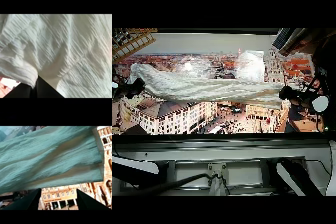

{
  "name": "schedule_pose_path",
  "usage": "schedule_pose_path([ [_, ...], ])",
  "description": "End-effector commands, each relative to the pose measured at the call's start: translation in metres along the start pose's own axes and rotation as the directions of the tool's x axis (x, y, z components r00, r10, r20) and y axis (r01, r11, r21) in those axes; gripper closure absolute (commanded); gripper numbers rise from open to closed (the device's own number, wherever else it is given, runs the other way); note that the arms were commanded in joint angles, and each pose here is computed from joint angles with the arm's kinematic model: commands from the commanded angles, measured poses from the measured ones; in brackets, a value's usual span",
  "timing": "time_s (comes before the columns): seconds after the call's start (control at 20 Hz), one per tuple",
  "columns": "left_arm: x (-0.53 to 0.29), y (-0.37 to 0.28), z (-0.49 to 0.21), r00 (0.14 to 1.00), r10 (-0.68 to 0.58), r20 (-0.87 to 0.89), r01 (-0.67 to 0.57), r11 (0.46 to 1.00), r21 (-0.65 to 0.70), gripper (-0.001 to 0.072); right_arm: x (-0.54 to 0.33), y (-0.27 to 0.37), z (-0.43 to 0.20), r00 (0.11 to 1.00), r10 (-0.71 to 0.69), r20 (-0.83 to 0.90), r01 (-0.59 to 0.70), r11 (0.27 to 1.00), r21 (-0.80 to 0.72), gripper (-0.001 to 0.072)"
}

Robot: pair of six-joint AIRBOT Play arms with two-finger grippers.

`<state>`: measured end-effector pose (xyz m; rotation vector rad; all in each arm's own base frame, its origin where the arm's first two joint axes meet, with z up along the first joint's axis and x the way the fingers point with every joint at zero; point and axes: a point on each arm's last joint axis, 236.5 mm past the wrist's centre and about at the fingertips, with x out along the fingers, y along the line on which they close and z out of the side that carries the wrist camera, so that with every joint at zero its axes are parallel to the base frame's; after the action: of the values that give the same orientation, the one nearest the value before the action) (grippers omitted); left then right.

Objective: Fold the clothes and pants, and hang the long-sleeved shirts on hangers.

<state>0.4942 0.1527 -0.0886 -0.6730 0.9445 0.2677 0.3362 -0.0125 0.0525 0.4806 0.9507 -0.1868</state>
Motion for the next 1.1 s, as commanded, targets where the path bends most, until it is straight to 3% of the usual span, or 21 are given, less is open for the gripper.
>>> schedule_pose_path([
  [0.0, -0.020, -0.011, 0.018, 0.998, -0.021, 0.058, 0.020, 1.000, 0.012, 0.0691, 0.019, -0.018, -0.036, 0.996, -0.038, -0.082, 0.053, 0.981, 0.188, 0.0212],
  [0.15, -0.041, -0.023, 0.030, 0.995, -0.038, 0.096, 0.035, 0.999, 0.030, 0.0690, 0.058, -0.030, -0.068, 0.998, -0.002, -0.063, 0.027, 0.921, 0.389, 0.0187],
  [0.3, -0.052, -0.030, 0.028, 0.995, -0.052, 0.086, 0.048, 0.998, 0.040, 0.0690, 0.080, -0.036, -0.058, 0.996, 0.028, 0.079, -0.061, 0.888, 0.456, 0.0147],
  [0.45, -0.055, -0.033, 0.009, 0.998, -0.058, 0.007, 0.057, 0.997, 0.061, 0.0690, 0.105, -0.039, -0.067, 0.999, 0.027, 0.037, -0.043, 0.839, 0.543, 0.0060],
  [0.55, -0.058, -0.031, 0.002, 0.999, -0.045, -0.023, 0.047, 0.996, 0.081, 0.0692, 0.120, -0.041, -0.079, 1.000, 0.028, -0.009, -0.018, 0.801, 0.598, 0.0061],
  [0.85, -0.082, -0.011, -0.004, 0.999, 0.044, -0.016, -0.041, 0.985, 0.165, 0.0692, 0.138, -0.053, -0.063, 0.998, -0.011, 0.065, -0.031, 0.794, 0.607, 0.0072],
  [1.05, -0.081, 0.011, -0.021, 0.996, 0.082, -0.048, -0.076, 0.990, 0.115, 0.0692, 0.152, -0.054, -0.048, 0.996, -0.024, 0.082, -0.032, 0.793, 0.608, 0.0074],
])
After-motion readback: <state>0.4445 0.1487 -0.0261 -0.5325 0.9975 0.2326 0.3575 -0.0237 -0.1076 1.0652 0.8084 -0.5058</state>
